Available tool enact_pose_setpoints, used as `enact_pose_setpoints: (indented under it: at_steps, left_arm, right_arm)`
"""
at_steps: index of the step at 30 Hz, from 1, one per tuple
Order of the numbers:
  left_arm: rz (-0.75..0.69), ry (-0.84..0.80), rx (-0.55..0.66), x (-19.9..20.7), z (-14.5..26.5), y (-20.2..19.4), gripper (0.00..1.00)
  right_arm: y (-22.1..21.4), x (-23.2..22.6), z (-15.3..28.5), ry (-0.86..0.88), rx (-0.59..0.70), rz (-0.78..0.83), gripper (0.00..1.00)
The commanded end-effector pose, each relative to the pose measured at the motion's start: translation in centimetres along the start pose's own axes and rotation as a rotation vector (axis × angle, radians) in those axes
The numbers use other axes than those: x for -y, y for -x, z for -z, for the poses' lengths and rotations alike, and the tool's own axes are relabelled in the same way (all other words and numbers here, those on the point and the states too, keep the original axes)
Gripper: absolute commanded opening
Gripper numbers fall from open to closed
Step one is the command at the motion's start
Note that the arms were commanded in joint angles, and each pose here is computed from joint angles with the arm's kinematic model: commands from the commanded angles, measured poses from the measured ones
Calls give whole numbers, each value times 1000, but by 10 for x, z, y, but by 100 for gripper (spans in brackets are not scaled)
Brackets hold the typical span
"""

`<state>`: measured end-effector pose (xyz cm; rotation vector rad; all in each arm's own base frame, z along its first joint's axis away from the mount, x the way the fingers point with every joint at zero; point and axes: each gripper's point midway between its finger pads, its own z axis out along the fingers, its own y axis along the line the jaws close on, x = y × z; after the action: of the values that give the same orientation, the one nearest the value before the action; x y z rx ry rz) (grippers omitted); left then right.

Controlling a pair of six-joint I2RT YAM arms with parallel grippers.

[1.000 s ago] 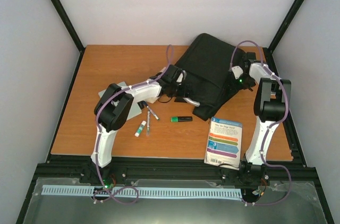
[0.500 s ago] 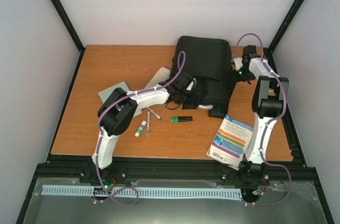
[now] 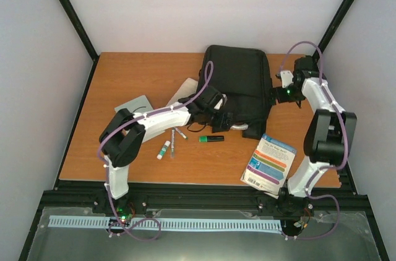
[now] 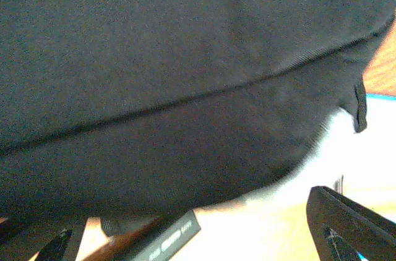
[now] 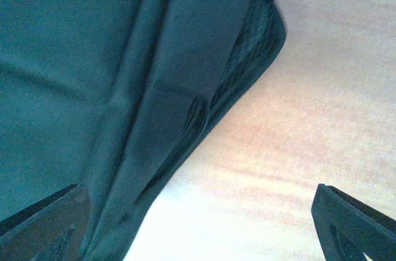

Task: Pack the student bag
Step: Adjust the student bag at the center of the board, then pick up the book from the center of the board.

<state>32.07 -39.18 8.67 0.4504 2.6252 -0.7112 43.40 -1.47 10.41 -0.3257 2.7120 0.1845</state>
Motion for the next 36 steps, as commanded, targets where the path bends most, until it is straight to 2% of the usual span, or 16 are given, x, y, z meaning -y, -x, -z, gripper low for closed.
enact_pose_setpoints:
  at_steps: [1, 10, 14, 17, 23, 27, 29, 31, 36]
  left_arm:
    - [-46, 25, 21, 3, 31, -8, 100]
    - [-37, 41, 7, -9, 39, -27, 100]
    - [-13, -41, 37, -2, 41, -33, 98]
    - [-16, -95, 30, 7, 50, -42, 95]
    - [-63, -152, 37, 18, 74, -53, 91]
    - [-68, -228, -3, 30, 77, -63, 90]
    - [-67, -248, -15, 33, 79, -66, 89]
    - [-70, -260, -29, 34, 80, -71, 89]
    - [-91, -271, -88, 35, 72, -81, 87]
  right_arm:
    - [-38, -19, 17, 27, -23, 61, 100]
    - [-116, -45, 50, 26, -102, 250, 100]
    - [-149, -68, 66, 76, -88, 332, 99]
    - [-166, -70, 79, 21, -70, 411, 99]
    - [-185, -74, 90, -3, -85, 535, 84]
    - [-212, -76, 75, 32, -179, 608, 73]
    - [-229, -73, 66, 28, -240, 647, 62]
    - [-243, -71, 62, 25, -277, 674, 56]
    - [-271, -77, 51, 51, -298, 739, 60]
